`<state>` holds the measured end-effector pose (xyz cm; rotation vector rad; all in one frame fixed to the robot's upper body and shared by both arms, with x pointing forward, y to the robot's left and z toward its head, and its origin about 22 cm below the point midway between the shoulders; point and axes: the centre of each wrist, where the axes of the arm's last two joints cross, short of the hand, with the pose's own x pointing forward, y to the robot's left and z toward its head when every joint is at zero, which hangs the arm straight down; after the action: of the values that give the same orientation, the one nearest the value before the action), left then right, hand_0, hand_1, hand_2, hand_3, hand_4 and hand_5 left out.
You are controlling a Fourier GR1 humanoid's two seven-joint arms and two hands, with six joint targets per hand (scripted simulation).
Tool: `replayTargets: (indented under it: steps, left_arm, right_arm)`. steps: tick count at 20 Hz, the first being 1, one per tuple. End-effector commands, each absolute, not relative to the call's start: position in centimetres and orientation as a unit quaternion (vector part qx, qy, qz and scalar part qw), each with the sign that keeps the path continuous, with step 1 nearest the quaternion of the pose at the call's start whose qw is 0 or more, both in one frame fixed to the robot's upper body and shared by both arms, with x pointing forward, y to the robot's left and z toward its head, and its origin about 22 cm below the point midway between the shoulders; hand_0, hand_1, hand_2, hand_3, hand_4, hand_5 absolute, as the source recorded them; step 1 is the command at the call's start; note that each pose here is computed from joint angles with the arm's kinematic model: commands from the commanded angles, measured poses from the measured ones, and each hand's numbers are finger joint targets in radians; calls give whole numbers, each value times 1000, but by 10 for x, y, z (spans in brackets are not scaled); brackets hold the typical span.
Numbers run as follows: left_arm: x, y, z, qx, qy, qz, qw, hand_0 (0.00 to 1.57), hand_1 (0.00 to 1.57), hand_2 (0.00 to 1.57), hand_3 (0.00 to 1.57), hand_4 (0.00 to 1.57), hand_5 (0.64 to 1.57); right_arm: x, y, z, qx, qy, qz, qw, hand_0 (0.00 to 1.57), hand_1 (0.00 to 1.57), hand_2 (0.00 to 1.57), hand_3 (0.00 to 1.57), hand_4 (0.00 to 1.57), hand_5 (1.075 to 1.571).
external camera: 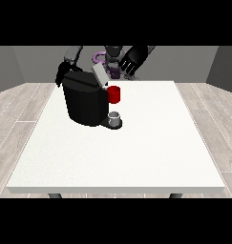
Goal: Insert the coffee pod into the coffee machine and close the lid
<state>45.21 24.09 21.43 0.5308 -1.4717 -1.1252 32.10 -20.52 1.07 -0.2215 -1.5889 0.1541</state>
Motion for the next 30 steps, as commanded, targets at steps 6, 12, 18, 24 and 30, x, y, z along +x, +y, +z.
replayTargets:
  steps: [6, 12, 18, 24, 30]
  left_arm:
    - [455, 244, 284, 272, -660, -449, 538, 1239, 1239, 1290, 1248, 479, 1571]
    - [459, 237, 271, 265, -648, -460, 546, 1207, 1207, 1280, 1238, 475, 1571]
    - [461, 238, 258, 260, -651, -464, 541, 1248, 1248, 1286, 1244, 445, 1571]
    - [463, 247, 253, 245, -643, -470, 553, 1200, 1200, 1245, 1209, 439, 1571]
    - [461, 236, 273, 267, -663, -471, 517, 1166, 1166, 1233, 1193, 421, 1571]
  right_arm:
    - [344, -217, 49, -100, -756, 69, 644, 0, 0, 0, 0, 0, 1571]
    - [342, -209, 42, -109, -746, 60, 654, 0, 0, 0, 0, 100, 1571]
    - [346, -200, 57, -102, -748, 50, 654, 0, 0, 0, 0, 186, 1571]
    - [337, -202, 46, -101, -750, 59, 651, 0, 0, 0, 0, 36, 1571]
    - [349, -210, 52, -109, -762, 39, 637, 0, 0, 0, 0, 0, 1571]
